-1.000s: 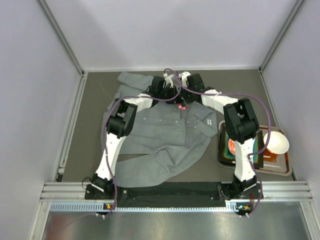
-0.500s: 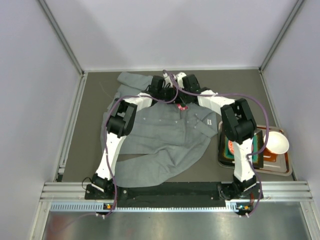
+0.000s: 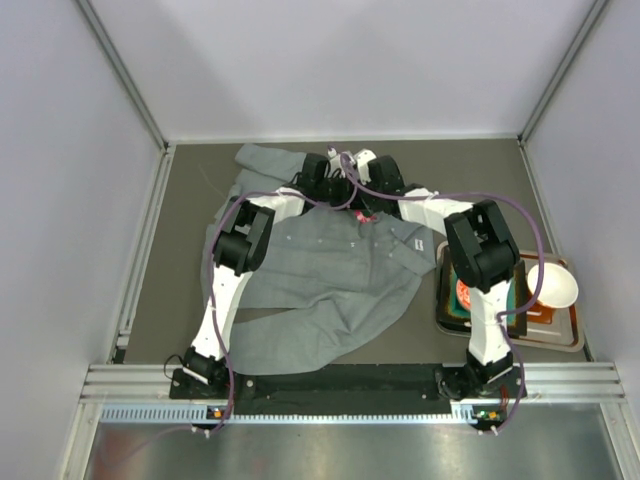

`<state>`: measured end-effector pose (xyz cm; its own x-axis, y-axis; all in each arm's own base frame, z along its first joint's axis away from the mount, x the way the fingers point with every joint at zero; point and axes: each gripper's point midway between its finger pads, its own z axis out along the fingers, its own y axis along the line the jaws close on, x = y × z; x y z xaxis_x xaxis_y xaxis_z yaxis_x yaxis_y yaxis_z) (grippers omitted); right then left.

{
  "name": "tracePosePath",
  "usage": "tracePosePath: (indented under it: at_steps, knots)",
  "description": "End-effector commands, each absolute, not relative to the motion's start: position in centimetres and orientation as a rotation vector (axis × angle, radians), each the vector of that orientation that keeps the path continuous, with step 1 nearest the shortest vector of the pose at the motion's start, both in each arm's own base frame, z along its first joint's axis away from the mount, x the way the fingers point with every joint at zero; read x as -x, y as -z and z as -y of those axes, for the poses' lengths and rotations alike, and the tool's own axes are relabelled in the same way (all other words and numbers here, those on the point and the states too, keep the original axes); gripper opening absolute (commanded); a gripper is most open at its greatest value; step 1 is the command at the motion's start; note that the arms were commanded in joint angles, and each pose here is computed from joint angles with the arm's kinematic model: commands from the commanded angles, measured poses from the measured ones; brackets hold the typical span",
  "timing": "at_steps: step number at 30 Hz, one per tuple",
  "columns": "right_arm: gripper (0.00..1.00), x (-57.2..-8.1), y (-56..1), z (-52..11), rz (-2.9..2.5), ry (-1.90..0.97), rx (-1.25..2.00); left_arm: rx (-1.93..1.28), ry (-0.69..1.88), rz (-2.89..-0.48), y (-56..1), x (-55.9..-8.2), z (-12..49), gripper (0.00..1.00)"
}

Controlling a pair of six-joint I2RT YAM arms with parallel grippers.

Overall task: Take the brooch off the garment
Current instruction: Open the brooch with the flattened clothing.

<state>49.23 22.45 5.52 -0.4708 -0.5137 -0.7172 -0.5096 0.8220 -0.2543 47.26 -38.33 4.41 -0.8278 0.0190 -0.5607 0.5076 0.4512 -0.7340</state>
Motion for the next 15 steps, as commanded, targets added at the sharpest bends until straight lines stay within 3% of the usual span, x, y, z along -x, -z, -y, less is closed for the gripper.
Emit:
tracePosePath:
  at_steps: [1,5,11,15]
  knots:
    - [0.42,-47.1,-6.9,-29.7,-2.116,-0.357,0.722,-0.569,1.522,-2.304,-2.6,-40.9,41.4,0.00]
    - [0.41,-48.3,-8.5,-25.4,-2.139,-0.439,0.444,-0.526,1.484,-2.266,-2.4,-41.5,40.8,0.00]
    - [0.39,-46.8,-9.4,-23.9,-2.140,-0.610,0.232,-0.445,1.445,-2.229,-2.4,-42.0,40.3,0.00]
    - [0.33,-46.9,-10.0,-22.7,-2.100,-0.727,0.081,-0.415,1.441,-2.218,-2.5,-42.2,40.2,0.00]
